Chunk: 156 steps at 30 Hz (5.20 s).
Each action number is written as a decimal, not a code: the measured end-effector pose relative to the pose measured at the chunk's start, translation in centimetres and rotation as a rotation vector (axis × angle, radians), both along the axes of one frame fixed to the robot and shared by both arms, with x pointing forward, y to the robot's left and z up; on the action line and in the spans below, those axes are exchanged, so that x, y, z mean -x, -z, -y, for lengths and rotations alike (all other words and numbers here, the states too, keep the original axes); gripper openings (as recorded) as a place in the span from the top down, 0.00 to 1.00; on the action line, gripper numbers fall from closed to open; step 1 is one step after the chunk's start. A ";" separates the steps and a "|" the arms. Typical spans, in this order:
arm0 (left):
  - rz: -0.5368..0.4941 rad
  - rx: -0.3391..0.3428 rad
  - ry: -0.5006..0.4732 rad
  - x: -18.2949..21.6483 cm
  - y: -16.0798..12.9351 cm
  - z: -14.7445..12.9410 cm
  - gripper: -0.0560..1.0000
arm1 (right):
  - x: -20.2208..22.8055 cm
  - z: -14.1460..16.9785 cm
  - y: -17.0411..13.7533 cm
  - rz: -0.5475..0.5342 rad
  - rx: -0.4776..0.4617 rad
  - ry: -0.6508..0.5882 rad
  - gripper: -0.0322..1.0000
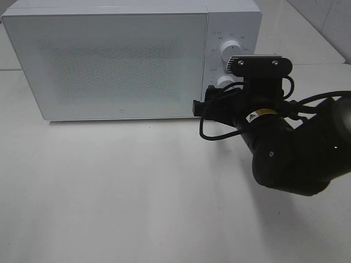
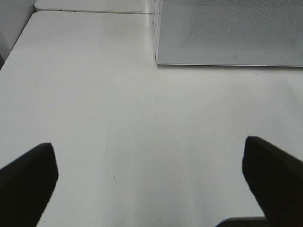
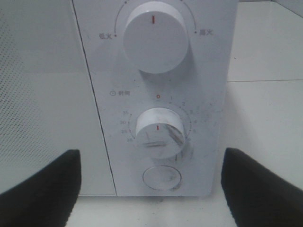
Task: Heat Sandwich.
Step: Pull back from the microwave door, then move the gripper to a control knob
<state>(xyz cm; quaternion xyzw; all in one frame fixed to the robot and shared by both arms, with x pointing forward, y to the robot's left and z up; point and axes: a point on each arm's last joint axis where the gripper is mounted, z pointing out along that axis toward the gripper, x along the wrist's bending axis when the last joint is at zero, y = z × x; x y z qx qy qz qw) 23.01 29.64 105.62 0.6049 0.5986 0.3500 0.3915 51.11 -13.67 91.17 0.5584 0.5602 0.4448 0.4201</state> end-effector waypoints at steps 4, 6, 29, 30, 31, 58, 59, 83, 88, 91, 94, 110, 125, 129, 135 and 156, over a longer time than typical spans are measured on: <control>0.000 0.000 0.000 0.0 0.0 0.0 0.01 | -1.0 -0.3 0.4 0.007 0.002 0.005 0.22; 0.000 0.000 0.000 0.0 0.0 0.0 0.01 | -1.5 -0.3 0.5 0.012 0.001 0.014 0.22; 0.000 0.000 0.000 0.0 0.0 0.0 0.01 | -5.3 0.1 2.3 0.019 0.023 0.037 0.22; 0.000 0.000 0.000 0.0 0.0 0.0 0.01 | -5.4 0.0 2.5 0.016 0.024 0.038 0.22; 0.000 0.000 0.000 0.0 0.0 0.0 0.01 | -5.5 0.0 2.6 0.014 0.027 0.038 0.22; 0.000 0.000 0.000 0.0 0.0 0.0 0.01 | -5.5 0.1 2.3 0.021 0.021 0.043 0.28; 0.000 0.000 0.000 0.0 0.0 0.0 0.01 | -5.4 0.1 2.3 0.020 0.022 0.042 0.29; 0.000 0.000 0.000 0.0 0.0 0.0 0.01 | -5.4 0.0 2.3 0.019 0.023 0.039 0.56; 0.000 0.000 0.000 0.0 0.0 0.0 0.01 | -5.4 0.0 2.3 0.021 0.000 0.043 0.56; 0.000 0.000 0.000 0.0 0.0 0.0 0.01 | -5.4 0.0 2.3 0.020 -0.063 0.057 0.56; 0.000 0.000 0.000 0.0 0.0 0.0 0.01 | -5.4 0.0 2.3 0.021 -0.177 0.079 0.56; 0.000 0.000 0.000 0.0 0.0 0.0 0.01 | -5.2 0.1 2.4 0.012 -0.812 0.207 0.56; 0.000 0.000 0.000 0.0 0.0 0.0 0.01 | -5.1 0.1 2.5 -0.011 -1.411 0.349 0.55; 0.000 0.000 0.000 0.0 0.0 0.0 0.01 | -5.1 0.1 2.5 -0.016 -1.546 0.382 0.55; 0.000 0.000 0.000 0.0 0.0 0.0 0.01 | -5.1 0.1 2.5 -0.019 -1.623 0.400 0.55; 0.000 0.000 0.000 0.0 0.0 0.0 0.01 | -5.1 0.2 2.5 -0.015 -1.596 0.398 0.55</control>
